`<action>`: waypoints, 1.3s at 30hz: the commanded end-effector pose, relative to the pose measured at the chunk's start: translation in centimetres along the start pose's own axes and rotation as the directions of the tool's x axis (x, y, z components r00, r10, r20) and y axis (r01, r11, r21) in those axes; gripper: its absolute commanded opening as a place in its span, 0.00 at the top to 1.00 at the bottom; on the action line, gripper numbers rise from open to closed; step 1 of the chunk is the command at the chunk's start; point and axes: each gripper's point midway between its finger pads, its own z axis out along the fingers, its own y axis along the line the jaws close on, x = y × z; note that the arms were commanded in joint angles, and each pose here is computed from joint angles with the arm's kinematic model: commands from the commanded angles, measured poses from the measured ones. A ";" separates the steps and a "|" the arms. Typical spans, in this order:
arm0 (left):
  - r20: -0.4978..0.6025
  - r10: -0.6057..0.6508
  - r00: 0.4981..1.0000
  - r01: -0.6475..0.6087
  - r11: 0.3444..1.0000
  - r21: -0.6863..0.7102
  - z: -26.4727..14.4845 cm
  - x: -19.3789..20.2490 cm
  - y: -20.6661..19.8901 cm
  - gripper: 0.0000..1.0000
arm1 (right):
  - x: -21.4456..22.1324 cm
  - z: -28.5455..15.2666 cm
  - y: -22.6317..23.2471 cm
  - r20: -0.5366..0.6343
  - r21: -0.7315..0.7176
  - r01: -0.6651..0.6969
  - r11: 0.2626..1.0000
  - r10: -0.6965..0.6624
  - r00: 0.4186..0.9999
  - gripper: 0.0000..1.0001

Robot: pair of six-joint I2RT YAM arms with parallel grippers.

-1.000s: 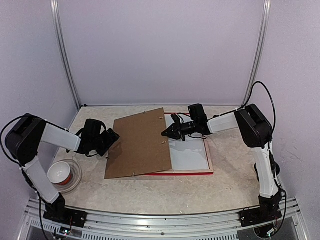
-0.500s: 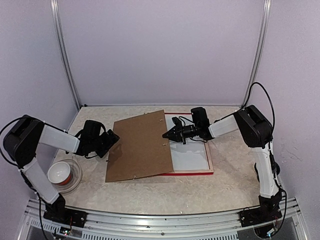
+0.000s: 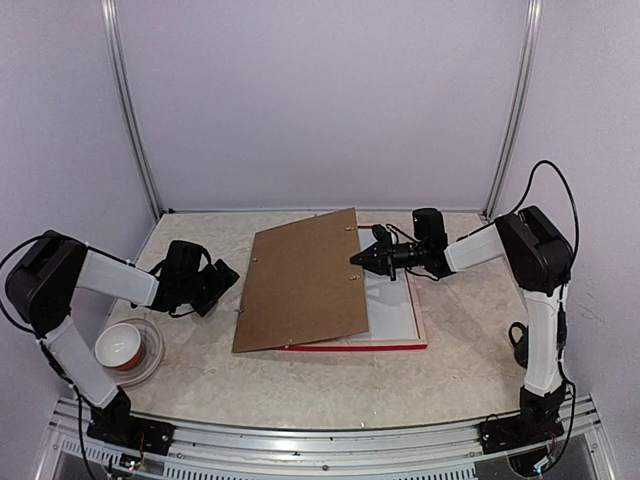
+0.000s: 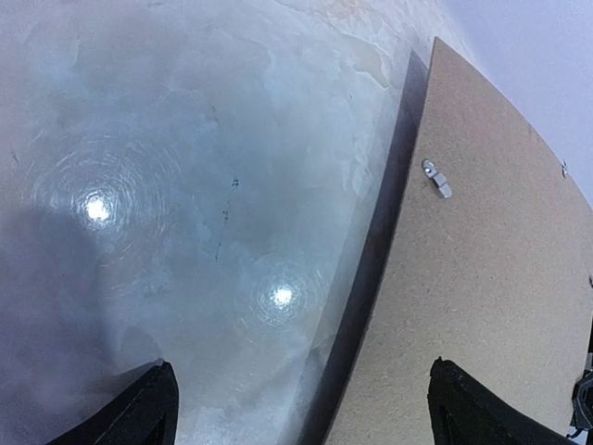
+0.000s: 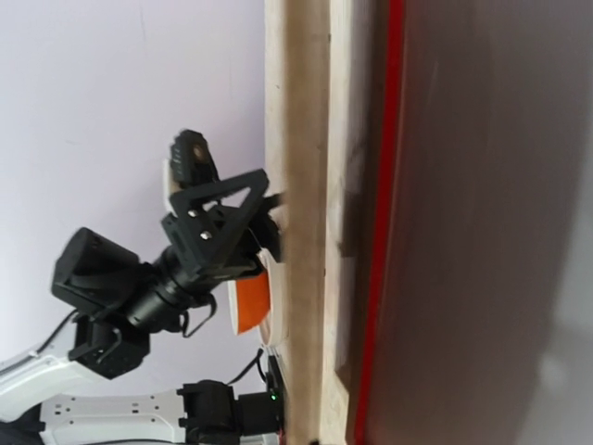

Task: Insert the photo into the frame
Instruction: Pick up the backboard from the frame body, then place the backboard on the frame body.

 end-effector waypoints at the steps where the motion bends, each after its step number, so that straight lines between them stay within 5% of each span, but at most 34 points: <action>1: -0.088 -0.012 0.996 0.007 0.998 -0.056 0.5 2.6 2.0 0.07 | -0.4 -2.6 4.7 0.024 -0.089 0.124 0.988 -0.123 0.992 1.00; 27: -0.101 0.003 0.995 -0.007 0.999 -0.038 0.8 3.0 1.3 0.07 | -1.3 -12.1 -3.2 0.041 0.151 0.064 0.986 -0.071 0.997 1.00; 39: -0.110 0.006 0.994 -0.010 0.999 -0.039 1.2 3.2 1.3 0.07 | -2.7 -12.7 1.8 0.056 -0.024 0.140 0.990 -0.138 0.989 1.00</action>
